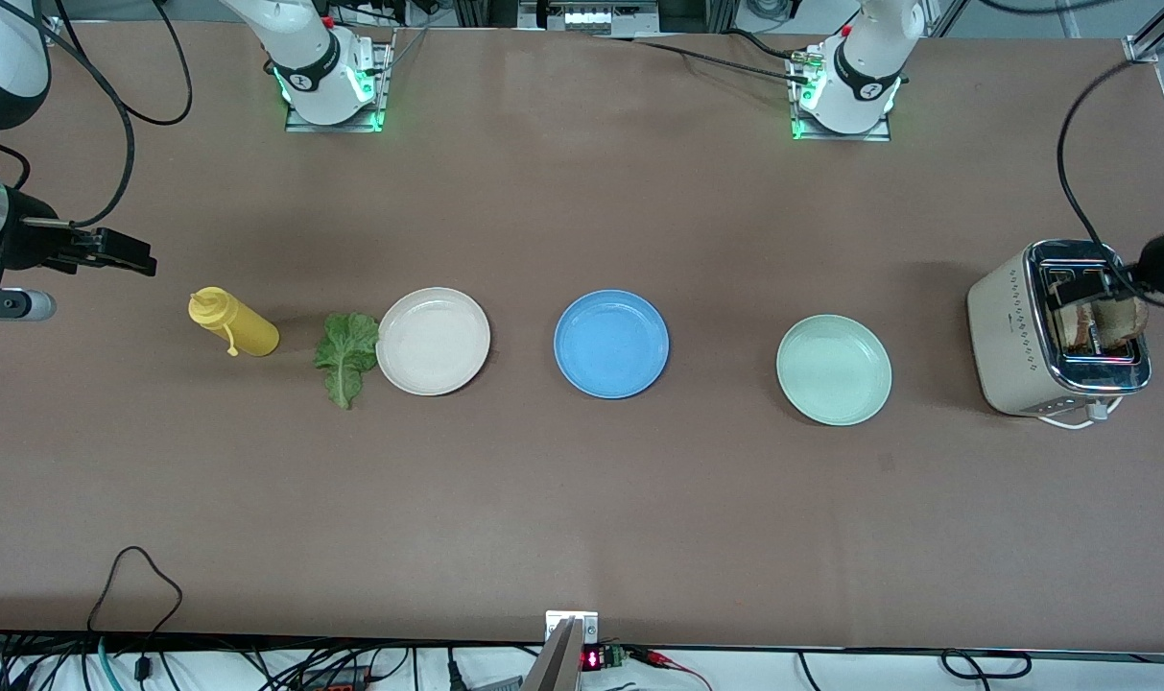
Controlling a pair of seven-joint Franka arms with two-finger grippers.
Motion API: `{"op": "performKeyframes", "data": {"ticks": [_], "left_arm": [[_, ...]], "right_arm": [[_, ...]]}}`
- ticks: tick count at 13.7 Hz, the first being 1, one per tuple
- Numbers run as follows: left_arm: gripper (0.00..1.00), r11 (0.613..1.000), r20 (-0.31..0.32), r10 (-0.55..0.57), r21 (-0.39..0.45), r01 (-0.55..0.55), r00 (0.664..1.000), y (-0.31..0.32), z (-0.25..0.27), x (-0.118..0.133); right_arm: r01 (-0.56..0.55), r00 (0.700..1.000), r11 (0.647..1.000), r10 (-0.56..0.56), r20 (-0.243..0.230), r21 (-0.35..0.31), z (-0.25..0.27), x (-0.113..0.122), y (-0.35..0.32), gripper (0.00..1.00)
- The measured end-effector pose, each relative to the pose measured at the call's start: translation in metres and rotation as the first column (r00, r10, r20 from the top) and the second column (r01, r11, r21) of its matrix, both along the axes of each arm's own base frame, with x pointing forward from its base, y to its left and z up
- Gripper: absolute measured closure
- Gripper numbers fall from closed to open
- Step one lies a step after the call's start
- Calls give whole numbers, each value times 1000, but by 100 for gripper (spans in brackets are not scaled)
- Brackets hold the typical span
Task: Make sandwich in blue plate with both arms
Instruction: 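Reach the right gripper to the lettuce while the left gripper reaches the toaster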
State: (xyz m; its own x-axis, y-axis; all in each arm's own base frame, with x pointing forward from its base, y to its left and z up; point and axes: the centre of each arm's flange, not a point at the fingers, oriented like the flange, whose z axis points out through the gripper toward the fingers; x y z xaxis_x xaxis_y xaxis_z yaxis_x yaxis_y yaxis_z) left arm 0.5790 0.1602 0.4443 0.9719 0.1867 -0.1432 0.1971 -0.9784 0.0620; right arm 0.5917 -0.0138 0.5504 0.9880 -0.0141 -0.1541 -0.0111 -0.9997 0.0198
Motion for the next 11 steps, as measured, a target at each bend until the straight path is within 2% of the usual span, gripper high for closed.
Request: {"op": "performKeyframes", "data": {"ticks": [3,6,8,9,11], "left_arm": [[0,999,-69,-17,32,19,997,22,-41,3],[0,999,-91,-30,35,33,995,27,-53,3],[4,998,-110,-54,17,56,992,38,-66,0],[14,998,-125,-61,5,62,990,44,-74,-2],[39,998,-154,-60,-13,59,986,54,-87,-7]], "right_arm": [[0,1000,1000,0,0,0,0,0,0,0],[0,1000,1000,0,-6,0,-3,1,0,0],[-5,1000,1000,5,-20,1,-11,3,0,0],[-8,999,1000,8,-35,1,-20,6,1,0],[-12,997,1000,12,-73,1,-44,13,4,0]]}}
